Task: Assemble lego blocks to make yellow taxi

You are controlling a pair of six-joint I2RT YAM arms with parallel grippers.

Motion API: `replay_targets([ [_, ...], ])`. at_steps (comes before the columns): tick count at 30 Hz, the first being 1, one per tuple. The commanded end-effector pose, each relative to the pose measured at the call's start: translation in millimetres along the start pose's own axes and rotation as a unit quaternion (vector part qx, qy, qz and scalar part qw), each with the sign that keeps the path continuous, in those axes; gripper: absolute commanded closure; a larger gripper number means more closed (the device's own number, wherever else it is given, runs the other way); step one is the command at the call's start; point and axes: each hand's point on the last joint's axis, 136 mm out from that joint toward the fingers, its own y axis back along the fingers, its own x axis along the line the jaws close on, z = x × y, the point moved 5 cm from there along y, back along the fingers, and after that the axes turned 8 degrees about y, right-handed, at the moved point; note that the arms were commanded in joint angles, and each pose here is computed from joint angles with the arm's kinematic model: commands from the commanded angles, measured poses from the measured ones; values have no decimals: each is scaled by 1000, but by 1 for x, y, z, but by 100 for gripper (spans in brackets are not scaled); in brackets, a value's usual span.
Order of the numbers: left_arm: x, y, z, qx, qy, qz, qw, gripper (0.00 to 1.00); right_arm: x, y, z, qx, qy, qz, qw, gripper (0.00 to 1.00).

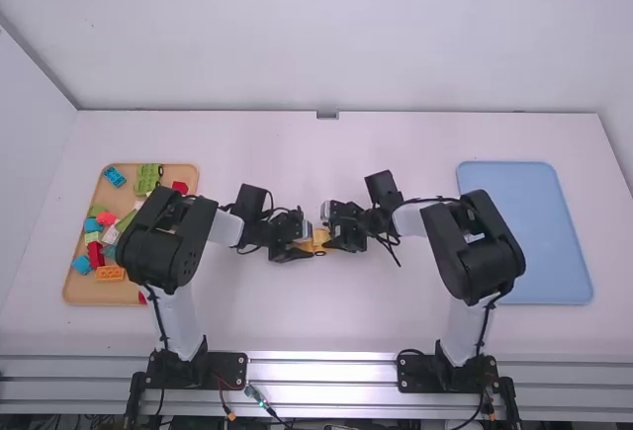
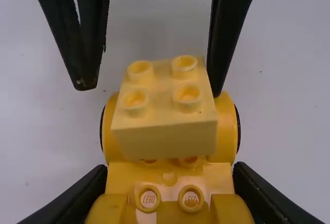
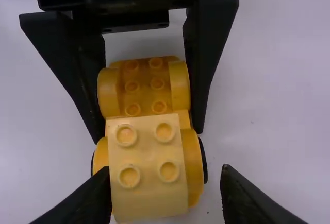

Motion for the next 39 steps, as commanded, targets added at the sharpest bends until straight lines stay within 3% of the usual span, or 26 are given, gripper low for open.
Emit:
replay_targets([
  [1, -9, -5, -11, 17, 19, -11, 1000, 72, 2, -4, -7, 26, 0, -3, 1000, 45],
  [11, -9, -5, -11, 17, 19, -11, 1000, 72, 2, -1, 2, -19, 3, 6, 1000, 39],
  [22, -9, -5, -11, 17, 19, -12, 1000, 72, 3, -4, 4, -18, 8, 8, 1000, 36],
  [25, -9, -5, -11, 17, 19, -12, 1000, 72, 2, 1, 6, -25, 6, 6, 1000, 36],
  [29, -9, -5, -11, 17, 19, -11, 1000, 72, 5, 21, 28, -57, 36, 12, 998, 37],
  [30, -9, -5, -11, 17, 19, -12, 1000, 72, 6, 27, 34, -66, 48, 12, 997, 39],
  [31, -9, -5, -11, 17, 19, -12, 1000, 72, 7, 32, 39, -68, 60, 9, 996, 47],
  [32, -9, -5, -11, 17, 19, -11, 1000, 72, 6, 34, 41, -66, 63, 6, 996, 61],
  [33, -9, -5, -11, 17, 19, -12, 1000, 72, 5, 35, 42, -65, 63, 4, 996, 85],
  [34, -9, -5, -11, 17, 19, -12, 1000, 72, 5, 35, 43, -67, 64, 3, 996, 100],
  [39, -9, -5, -11, 17, 19, -12, 1000, 72, 10, 24, 39, -65, 61, 19, 996, 100],
])
